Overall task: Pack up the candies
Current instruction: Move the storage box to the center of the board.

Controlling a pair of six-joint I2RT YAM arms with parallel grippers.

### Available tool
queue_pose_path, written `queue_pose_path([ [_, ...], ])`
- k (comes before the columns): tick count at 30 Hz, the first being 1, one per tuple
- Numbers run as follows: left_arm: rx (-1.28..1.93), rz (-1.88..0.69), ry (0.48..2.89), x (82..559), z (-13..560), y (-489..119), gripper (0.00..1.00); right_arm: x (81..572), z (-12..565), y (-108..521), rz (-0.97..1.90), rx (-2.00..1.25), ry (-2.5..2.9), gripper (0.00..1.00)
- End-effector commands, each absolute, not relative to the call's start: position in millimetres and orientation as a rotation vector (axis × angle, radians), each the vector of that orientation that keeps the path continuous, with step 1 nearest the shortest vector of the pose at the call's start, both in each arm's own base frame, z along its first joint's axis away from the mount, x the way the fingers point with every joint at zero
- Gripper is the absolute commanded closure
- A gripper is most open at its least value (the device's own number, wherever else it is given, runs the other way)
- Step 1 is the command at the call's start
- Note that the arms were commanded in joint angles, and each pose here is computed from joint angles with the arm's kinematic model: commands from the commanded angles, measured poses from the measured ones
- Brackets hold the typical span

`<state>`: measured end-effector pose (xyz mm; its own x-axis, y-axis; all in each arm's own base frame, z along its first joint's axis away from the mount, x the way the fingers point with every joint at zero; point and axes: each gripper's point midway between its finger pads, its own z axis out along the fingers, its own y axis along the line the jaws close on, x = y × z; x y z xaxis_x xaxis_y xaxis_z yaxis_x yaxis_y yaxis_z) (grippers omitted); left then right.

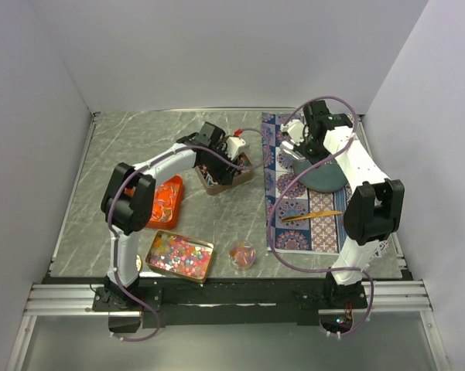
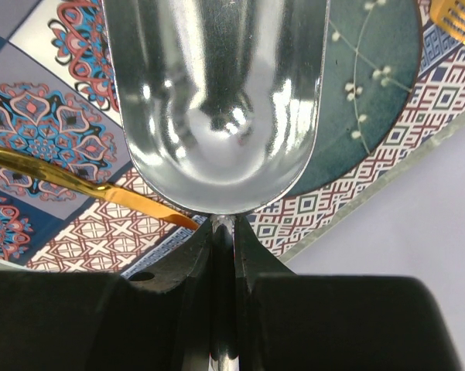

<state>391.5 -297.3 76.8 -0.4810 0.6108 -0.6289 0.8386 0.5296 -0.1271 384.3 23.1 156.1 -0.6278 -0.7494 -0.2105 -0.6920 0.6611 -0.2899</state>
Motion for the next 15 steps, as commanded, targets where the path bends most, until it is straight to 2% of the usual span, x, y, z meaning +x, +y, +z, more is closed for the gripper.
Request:
queue_pose_path([
  [1, 1.190, -0.571, 2.248, 385, 67, -305, 0.44, 383, 180, 20, -0.282, -1.082, 2.513, 1.00],
  [3, 1.210, -0.588, 2.269, 376, 63, -303, 0.46, 383, 178, 21, -0.273, -1.088, 2.515, 1.00],
  [7, 1.272, -0.644, 2.267, 355, 68, -299, 0.65, 382, 177, 22, -0.263, -1.098, 2.515, 1.00],
  [10, 1.360, -0.688, 2.243, 325, 75, -287, 0.73, 382, 177, 22, -0.260, -1.111, 2.512, 1.00],
  [13, 1.491, -0.765, 2.233, 285, 69, -269, 0.75, 382, 175, 23, -0.249, -1.133, 2.512, 1.00],
  [15, 1.546, -0.763, 2.183, 274, 73, -263, 0.76, 386, 177, 25, -0.241, -1.143, 2.503, 1.00],
])
